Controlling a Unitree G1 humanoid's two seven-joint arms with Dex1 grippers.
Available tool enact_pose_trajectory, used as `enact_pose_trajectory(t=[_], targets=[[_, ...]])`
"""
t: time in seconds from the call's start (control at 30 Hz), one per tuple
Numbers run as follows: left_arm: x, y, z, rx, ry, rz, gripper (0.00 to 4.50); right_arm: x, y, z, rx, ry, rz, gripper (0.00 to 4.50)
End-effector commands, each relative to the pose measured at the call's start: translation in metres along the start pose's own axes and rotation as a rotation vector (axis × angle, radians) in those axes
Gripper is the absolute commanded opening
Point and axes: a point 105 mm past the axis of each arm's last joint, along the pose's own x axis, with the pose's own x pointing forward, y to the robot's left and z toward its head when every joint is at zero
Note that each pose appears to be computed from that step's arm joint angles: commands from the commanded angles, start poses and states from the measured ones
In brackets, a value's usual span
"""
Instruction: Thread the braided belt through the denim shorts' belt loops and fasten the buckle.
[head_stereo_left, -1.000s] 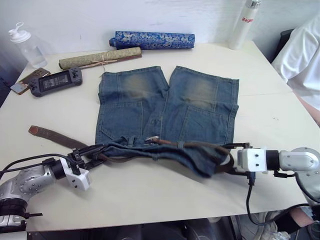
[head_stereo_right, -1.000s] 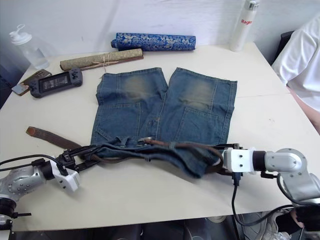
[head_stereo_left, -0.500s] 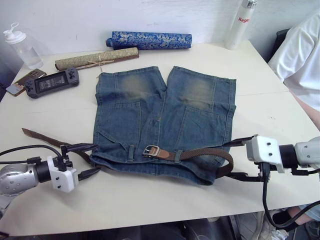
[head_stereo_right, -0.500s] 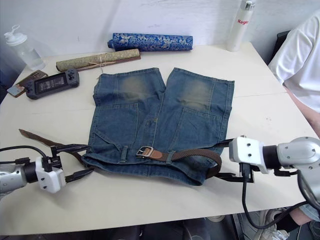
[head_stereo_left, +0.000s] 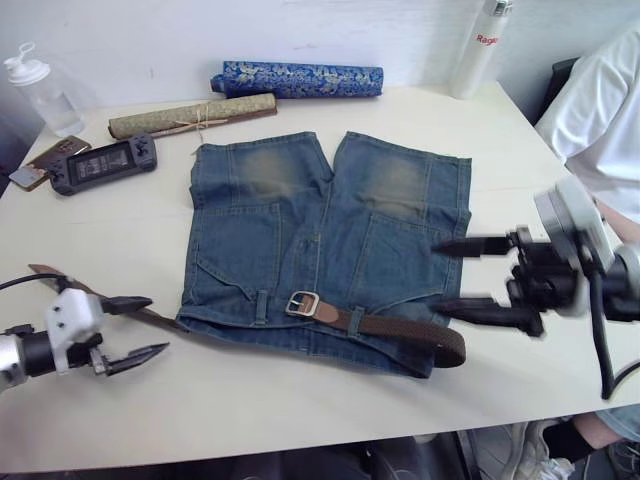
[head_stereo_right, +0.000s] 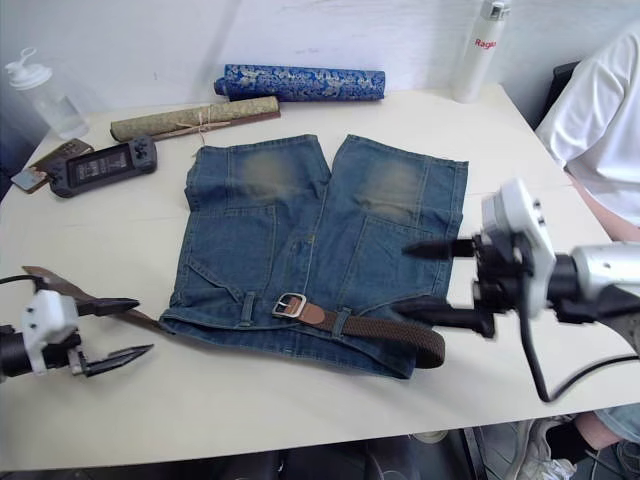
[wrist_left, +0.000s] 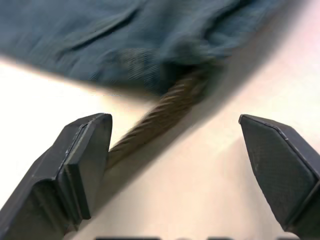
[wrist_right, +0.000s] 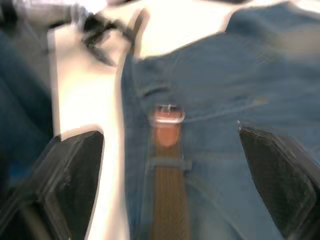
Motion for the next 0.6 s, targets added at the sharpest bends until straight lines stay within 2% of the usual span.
enact_pose_trajectory(t=[0.03, 0.13, 0.23, 0.33, 0.43, 0.6], targets=[[-0.023, 0.019, 0.015, -0.223, -0.118, 0.083, 4.45, 0.023, -0.005, 0.005, 0.086, -0.100, -0.078, 4.50], [-0.040, 0.030, 0.017, -0.363, -0.184, 0.154, 4.45, 0.035, -0.006, -0.001, 0.102, -0.107, -0.125, 4.50], [-0.059, 0.034, 0.010, -0.516, -0.244, 0.222, 4.45, 0.047, -0.002, -0.008, 0.105, -0.101, -0.146, 4.50], [-0.074, 0.032, -0.008, -0.663, -0.241, 0.271, 4.45, 0.054, 0.004, -0.008, 0.101, -0.116, -0.130, 4.50], [-0.081, 0.020, -0.039, -0.836, -0.173, 0.313, 4.45, 0.058, 0.014, -0.009, 0.054, -0.104, -0.073, 4.50], [-0.075, 0.014, -0.051, -1.049, -0.186, 0.350, 4.45, 0.057, 0.028, -0.017, -0.058, -0.024, 0.036, 4.50]])
